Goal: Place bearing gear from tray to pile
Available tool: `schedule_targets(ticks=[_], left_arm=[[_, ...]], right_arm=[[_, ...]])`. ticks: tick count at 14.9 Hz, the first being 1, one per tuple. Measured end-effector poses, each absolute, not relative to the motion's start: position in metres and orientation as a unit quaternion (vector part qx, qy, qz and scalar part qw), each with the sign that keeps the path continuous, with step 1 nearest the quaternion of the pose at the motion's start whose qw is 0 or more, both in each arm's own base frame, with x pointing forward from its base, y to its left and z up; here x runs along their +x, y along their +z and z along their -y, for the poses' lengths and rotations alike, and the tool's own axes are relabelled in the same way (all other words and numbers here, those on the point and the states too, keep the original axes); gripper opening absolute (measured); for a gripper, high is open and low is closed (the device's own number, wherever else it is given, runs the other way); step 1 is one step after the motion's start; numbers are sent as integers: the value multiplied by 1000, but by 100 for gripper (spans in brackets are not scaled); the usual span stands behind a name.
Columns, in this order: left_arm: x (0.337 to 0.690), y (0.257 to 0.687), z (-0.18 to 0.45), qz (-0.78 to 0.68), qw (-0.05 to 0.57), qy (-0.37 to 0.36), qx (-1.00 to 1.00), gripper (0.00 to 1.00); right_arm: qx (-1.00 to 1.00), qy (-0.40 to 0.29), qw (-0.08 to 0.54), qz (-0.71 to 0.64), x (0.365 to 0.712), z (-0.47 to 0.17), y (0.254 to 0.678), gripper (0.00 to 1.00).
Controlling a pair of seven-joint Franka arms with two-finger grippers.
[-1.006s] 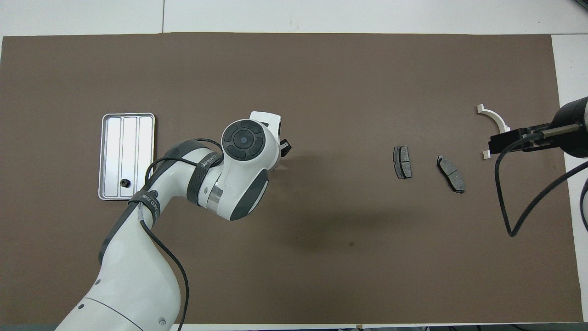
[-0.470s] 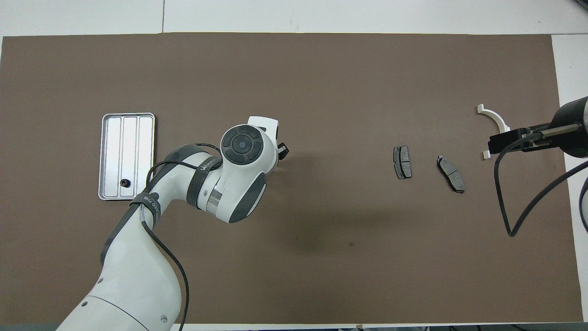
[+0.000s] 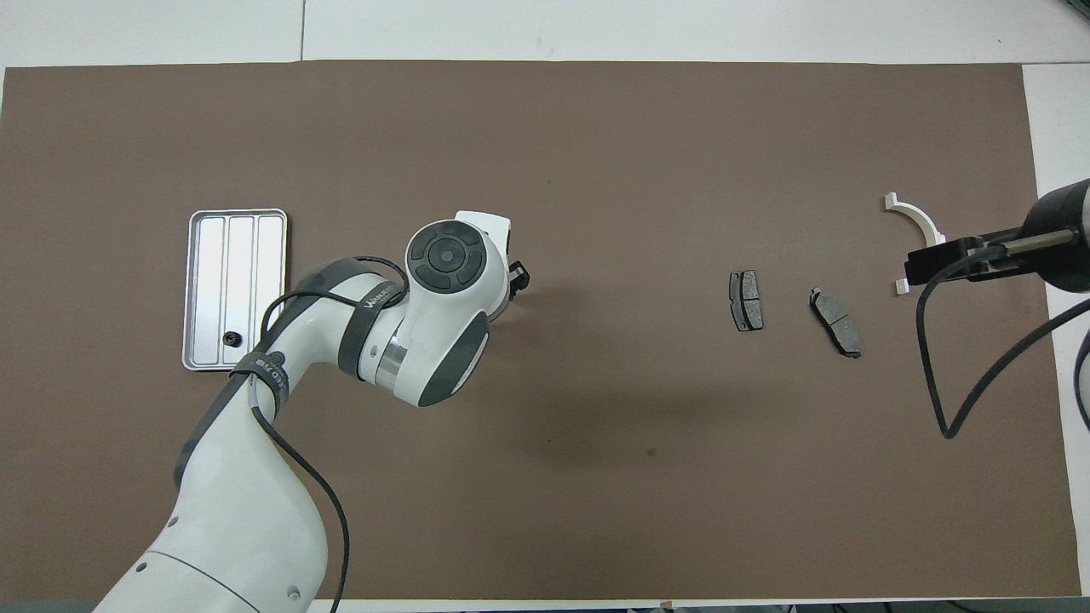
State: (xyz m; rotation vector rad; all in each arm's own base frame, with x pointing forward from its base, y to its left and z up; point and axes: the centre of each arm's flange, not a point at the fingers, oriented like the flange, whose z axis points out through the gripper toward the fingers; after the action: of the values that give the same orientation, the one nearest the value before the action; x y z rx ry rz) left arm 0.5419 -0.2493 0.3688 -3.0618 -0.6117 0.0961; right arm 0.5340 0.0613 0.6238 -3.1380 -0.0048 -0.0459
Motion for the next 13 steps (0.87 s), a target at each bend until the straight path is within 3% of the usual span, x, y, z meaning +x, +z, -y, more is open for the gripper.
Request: schedule_targets(ticks=[3,7,8,11,13], left_arm=[[542,378,146,133,1,42,-990,100],[545,360,40,78,-9,49,-996,100],[545,356,21,61,-11,45,-997,93],[537,339,-11,34,-14,37,-999,90],[531,326,-11,33,-14,28,-999,80]], right_arm=[[-997,-21,7,-69,531,-123,608,100],[-989,-24,19,-145,534,-218,563,100],[-986,-22,26,-161,537,-239,547,100],[-977,-25,38,-208,547,-301,489,100],[-971,-22,42,-234,551,-345,448,100]])
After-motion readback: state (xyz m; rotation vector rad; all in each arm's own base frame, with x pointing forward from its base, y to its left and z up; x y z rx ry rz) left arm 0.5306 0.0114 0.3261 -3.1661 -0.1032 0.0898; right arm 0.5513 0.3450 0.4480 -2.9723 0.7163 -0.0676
